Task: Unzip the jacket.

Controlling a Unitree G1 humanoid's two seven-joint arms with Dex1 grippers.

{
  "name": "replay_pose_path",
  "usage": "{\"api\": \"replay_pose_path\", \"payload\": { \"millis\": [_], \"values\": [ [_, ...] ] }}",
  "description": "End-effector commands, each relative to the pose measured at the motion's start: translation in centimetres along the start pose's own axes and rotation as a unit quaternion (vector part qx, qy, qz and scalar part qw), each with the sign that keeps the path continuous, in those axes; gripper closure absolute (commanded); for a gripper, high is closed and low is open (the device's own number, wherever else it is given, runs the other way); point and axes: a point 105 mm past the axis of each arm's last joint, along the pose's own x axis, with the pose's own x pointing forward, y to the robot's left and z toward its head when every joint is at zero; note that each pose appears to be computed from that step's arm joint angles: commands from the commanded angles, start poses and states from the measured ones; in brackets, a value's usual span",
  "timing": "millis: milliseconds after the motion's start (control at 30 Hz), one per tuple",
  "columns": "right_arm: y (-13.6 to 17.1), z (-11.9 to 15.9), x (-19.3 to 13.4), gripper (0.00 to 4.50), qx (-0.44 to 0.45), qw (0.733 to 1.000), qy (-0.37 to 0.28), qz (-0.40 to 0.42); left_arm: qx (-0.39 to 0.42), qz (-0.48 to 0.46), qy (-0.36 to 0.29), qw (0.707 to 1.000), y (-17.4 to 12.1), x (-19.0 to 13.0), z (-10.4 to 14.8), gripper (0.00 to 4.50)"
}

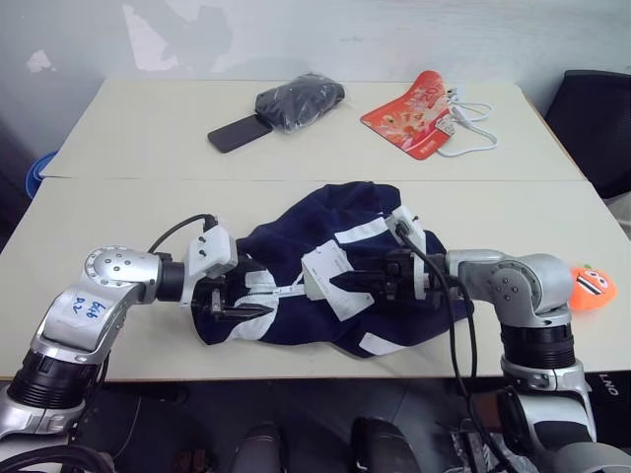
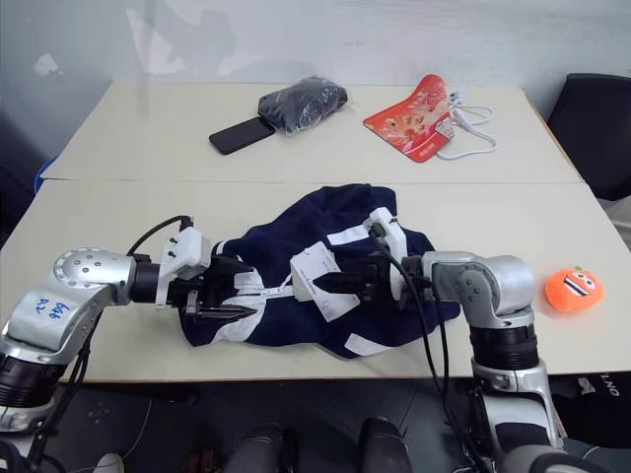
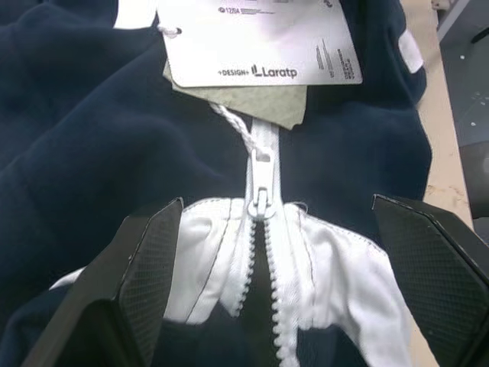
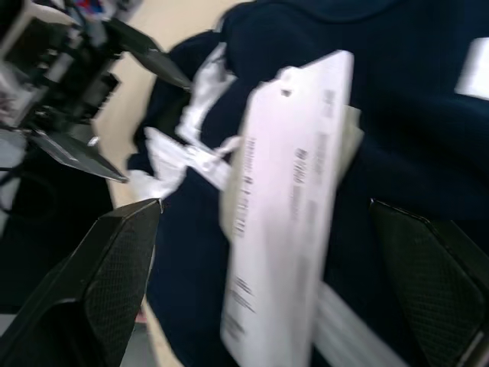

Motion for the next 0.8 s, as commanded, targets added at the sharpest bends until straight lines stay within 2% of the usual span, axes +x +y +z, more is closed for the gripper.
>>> {"api": "replay_pose_path", "payload": {
  "millis": [33, 100, 233, 400, 600, 800],
  "values": [
    [1.5, 0.7, 0.6, 0.00, -0.011, 0.999, -0.010, 0.028, 0.020, 0.008, -0.003, 1.000, -0.1, -0.4, 0.7, 0.33],
    [1.6, 0.7, 1.2, 0.00, -0.008, 0.999, -0.010, 0.032, 0.020, 0.009, -0.004, 1.000, 0.0, -0.3, 0.8, 0.33],
    [0.6, 0.7, 2.4, 0.82, 0.009, 1.000, -0.011, 0.009, 0.021, 0.010, -0.005, 1.000, 0.1, -0.2, 0.9, 0.31],
    [0.7, 1.0, 2.2, 2.63, 0.008, 1.000, -0.016, 0.012, 0.024, 0.011, -0.001, 1.000, 0.2, -0.3, 0.8, 0.31],
    [2.6, 1.2, 1.1, 4.49, -0.010, 0.999, -0.022, 0.044, 0.031, -0.004, 0.005, 0.999, -0.1, 0.8, 0.1, 0.31],
    [3.6, 1.4, 0.0, 4.49, -0.067, 0.997, -0.031, 0.023, 0.064, -0.021, 0.029, 0.997, 0.1, 2.7, -1.6, 0.31]
  ]
}}
